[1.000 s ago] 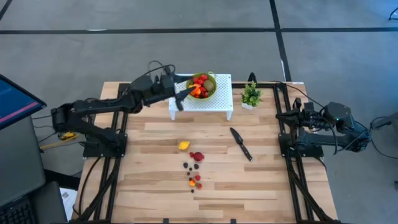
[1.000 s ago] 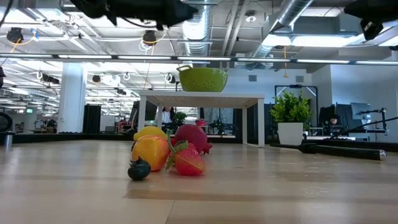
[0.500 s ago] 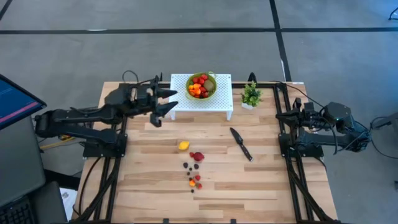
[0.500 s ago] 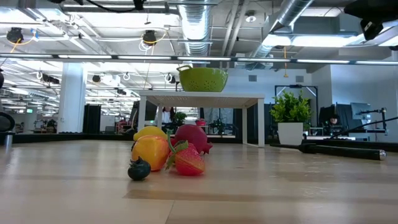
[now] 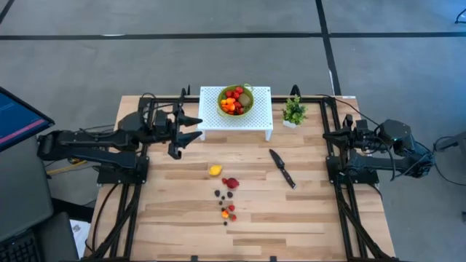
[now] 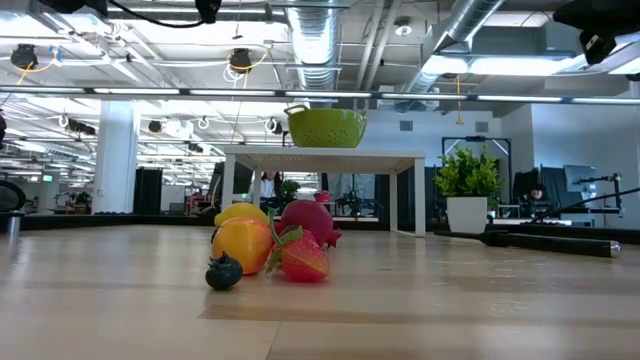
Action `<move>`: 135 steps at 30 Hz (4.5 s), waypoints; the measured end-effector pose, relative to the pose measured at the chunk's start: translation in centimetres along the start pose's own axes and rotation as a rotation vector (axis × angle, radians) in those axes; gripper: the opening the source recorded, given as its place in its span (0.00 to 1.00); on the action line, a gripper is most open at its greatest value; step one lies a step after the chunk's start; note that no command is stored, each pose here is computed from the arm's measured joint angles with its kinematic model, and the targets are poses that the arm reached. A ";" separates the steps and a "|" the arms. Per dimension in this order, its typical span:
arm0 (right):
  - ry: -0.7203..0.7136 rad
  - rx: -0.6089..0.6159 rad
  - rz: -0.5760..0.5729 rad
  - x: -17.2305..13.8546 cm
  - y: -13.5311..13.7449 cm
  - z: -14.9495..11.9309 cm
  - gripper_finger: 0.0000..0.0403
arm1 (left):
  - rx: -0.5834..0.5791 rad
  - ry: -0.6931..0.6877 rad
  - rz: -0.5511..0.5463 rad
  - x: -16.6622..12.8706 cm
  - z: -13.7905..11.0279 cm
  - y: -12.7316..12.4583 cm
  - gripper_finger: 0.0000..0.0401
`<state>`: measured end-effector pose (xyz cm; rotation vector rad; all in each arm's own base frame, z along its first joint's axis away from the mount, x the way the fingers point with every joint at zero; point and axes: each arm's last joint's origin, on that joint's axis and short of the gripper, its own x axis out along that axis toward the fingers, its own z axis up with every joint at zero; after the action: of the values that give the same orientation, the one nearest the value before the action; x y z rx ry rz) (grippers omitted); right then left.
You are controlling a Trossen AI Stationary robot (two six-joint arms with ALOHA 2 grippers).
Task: Pick & Place Fruit
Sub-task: Put the yellow lemon into the green strainer bowl
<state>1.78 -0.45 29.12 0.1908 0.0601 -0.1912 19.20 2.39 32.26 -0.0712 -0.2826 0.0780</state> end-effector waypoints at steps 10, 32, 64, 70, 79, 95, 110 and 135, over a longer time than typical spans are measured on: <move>0.000 0.000 0.000 0.0 0.0 0.0 0.04 | -0.095 0.004 -0.114 0.4 -0.2 -0.9 0.49; 0.000 0.000 0.000 0.0 0.0 0.0 0.04 | 0.014 -0.015 -0.183 5.7 -4.1 -3.8 0.49; 0.000 0.000 0.000 0.0 0.0 0.0 0.04 | 0.011 0.166 -0.393 5.4 -6.4 -6.8 0.51; 0.000 0.000 0.000 0.0 0.0 0.0 0.04 | -0.021 0.409 -0.317 5.7 -10.2 -6.1 0.52; 0.000 0.000 0.000 0.0 0.0 0.0 0.04 | -0.110 0.514 -0.216 6.5 -12.9 -4.9 0.51; 0.000 0.000 0.000 0.0 0.0 0.0 0.04 | -0.227 0.633 0.009 6.1 -13.7 -1.4 0.81; 0.000 0.000 0.000 0.0 0.0 0.0 0.04 | -0.207 0.909 0.385 3.4 -16.2 -2.5 0.75; 0.000 0.000 0.000 0.0 0.0 0.0 0.04 | -0.206 1.130 0.426 2.6 -22.5 -3.3 0.75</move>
<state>1.79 -0.45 29.12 0.1910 0.0605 -0.1915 28.18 -1.97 11.71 -0.3624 0.8623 0.4116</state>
